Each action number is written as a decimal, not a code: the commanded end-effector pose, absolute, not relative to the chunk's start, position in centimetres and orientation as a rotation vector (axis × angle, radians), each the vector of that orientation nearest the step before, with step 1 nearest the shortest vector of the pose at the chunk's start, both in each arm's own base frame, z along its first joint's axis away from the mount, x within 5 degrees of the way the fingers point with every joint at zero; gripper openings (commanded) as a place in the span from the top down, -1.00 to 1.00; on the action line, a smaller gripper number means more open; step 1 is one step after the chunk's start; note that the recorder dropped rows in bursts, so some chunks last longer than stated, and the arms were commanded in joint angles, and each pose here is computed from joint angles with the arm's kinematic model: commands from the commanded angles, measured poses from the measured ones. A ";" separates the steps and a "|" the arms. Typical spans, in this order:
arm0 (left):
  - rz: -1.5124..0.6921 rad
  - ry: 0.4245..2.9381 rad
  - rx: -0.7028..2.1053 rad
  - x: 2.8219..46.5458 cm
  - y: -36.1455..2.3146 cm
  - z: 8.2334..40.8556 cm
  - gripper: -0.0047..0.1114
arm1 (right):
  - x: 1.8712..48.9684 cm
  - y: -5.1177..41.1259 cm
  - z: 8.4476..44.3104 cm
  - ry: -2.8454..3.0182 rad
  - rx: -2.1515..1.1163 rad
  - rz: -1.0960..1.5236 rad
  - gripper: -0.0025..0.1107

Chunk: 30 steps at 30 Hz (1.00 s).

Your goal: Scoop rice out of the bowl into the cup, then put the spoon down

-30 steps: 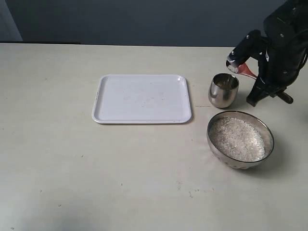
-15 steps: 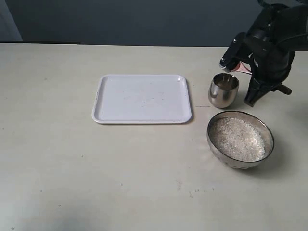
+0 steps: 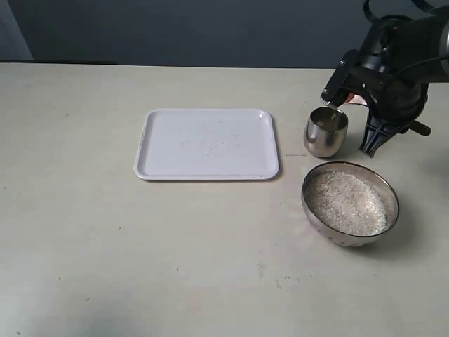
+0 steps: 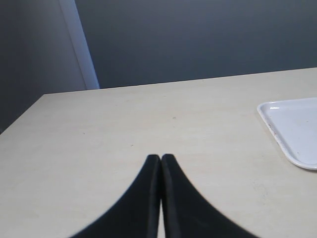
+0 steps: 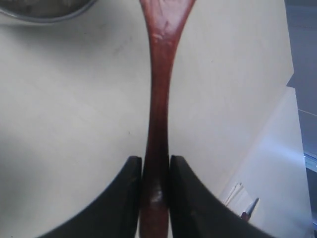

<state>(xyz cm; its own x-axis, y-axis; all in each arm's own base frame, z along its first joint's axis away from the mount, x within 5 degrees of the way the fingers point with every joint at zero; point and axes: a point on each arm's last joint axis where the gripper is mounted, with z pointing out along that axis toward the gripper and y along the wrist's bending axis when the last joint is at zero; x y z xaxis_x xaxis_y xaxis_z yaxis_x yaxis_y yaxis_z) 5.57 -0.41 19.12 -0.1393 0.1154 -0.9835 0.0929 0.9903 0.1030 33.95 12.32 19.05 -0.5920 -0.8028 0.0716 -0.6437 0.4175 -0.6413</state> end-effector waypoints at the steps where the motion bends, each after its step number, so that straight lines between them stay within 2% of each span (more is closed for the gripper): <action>1: 0.010 1.694 0.156 5.6 -0.5 19.3 0.91 | 33.9 12.5 19.2 2.390 -1.269 -0.977 0.97; 15: 0.010 1.694 0.156 5.6 -0.5 19.3 0.91 | 33.5 13.0 19.6 2.360 -1.254 -1.095 0.97; 30: 0.010 1.694 0.156 5.6 -0.5 19.3 0.91 | 32.3 13.4 18.5 2.307 -1.279 -1.165 0.97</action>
